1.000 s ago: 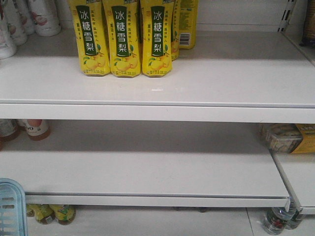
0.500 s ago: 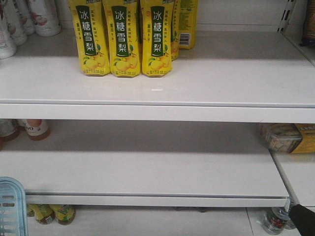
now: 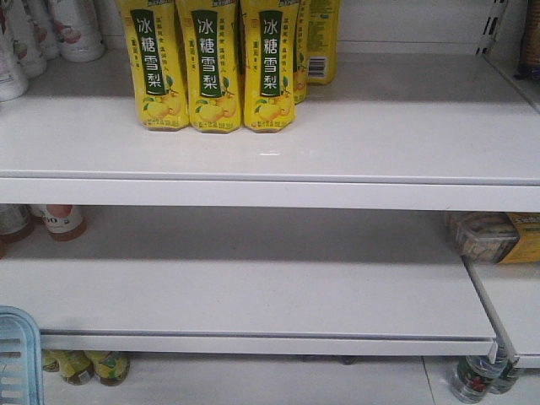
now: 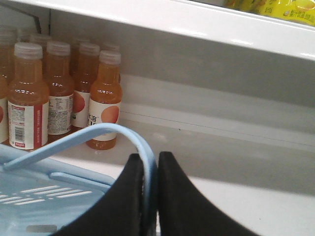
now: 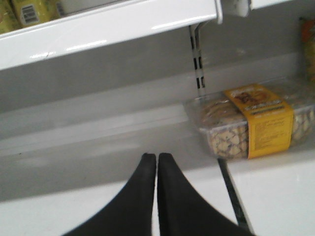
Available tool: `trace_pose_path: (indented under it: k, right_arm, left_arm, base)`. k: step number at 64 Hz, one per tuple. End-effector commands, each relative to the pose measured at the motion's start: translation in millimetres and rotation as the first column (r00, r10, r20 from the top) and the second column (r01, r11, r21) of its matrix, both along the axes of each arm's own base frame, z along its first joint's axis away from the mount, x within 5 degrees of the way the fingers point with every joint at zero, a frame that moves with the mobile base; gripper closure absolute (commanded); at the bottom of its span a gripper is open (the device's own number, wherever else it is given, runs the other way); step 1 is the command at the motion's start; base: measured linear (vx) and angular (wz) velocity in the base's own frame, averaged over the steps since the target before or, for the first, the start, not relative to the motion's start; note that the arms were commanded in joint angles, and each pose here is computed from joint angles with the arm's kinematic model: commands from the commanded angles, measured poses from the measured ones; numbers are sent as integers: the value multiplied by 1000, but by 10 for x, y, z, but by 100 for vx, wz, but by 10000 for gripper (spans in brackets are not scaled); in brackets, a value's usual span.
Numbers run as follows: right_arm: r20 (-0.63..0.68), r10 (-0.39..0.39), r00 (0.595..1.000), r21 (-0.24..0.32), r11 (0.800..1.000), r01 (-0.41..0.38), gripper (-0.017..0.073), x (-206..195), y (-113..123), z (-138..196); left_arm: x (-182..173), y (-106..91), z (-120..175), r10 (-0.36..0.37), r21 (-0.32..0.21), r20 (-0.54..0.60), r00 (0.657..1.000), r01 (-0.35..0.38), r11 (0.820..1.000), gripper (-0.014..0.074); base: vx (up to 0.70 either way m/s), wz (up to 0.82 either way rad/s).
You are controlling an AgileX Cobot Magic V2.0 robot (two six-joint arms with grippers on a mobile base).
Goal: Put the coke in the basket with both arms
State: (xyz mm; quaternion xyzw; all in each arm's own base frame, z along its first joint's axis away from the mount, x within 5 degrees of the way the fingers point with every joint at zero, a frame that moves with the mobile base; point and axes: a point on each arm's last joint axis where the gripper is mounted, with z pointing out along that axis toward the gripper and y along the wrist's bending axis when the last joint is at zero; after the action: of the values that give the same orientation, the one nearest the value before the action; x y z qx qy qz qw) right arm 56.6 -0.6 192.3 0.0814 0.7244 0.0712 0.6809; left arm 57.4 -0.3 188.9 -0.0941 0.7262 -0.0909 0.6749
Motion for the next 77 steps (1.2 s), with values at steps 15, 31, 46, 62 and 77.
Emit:
trace_pose_path:
  k: [15,31,46,62,77]
  right_arm:
    - [215,4,977,-95,995,17,561,-15,4,171]
    - [223,-63,973,-63,995,79,561,-18,-32,181]
    - [251,-89,964,-37,994,101,561,-23,-44,204]
    - [248,-89,965,-36,994,101,561,-23,-45,204]
    - [248,-89,965,-36,994,101,561,-23,-45,204]
  left_arm:
    - [-34,0,254,-3,46,204,979,-6,999,600]
    - [-34,0,254,-3,46,204,979,-6,999,600]
    - [-34,0,254,-3,46,204,979,-6,999,600]
    - [-34,0,254,-3,46,204,979,-6,999,600]
    - [-34,0,254,-3,46,204,979,-6,999,600]
  base:
    - [0,0]
    - [0,0]
    - [0,0]
    - [0,0]
    - [0,0]
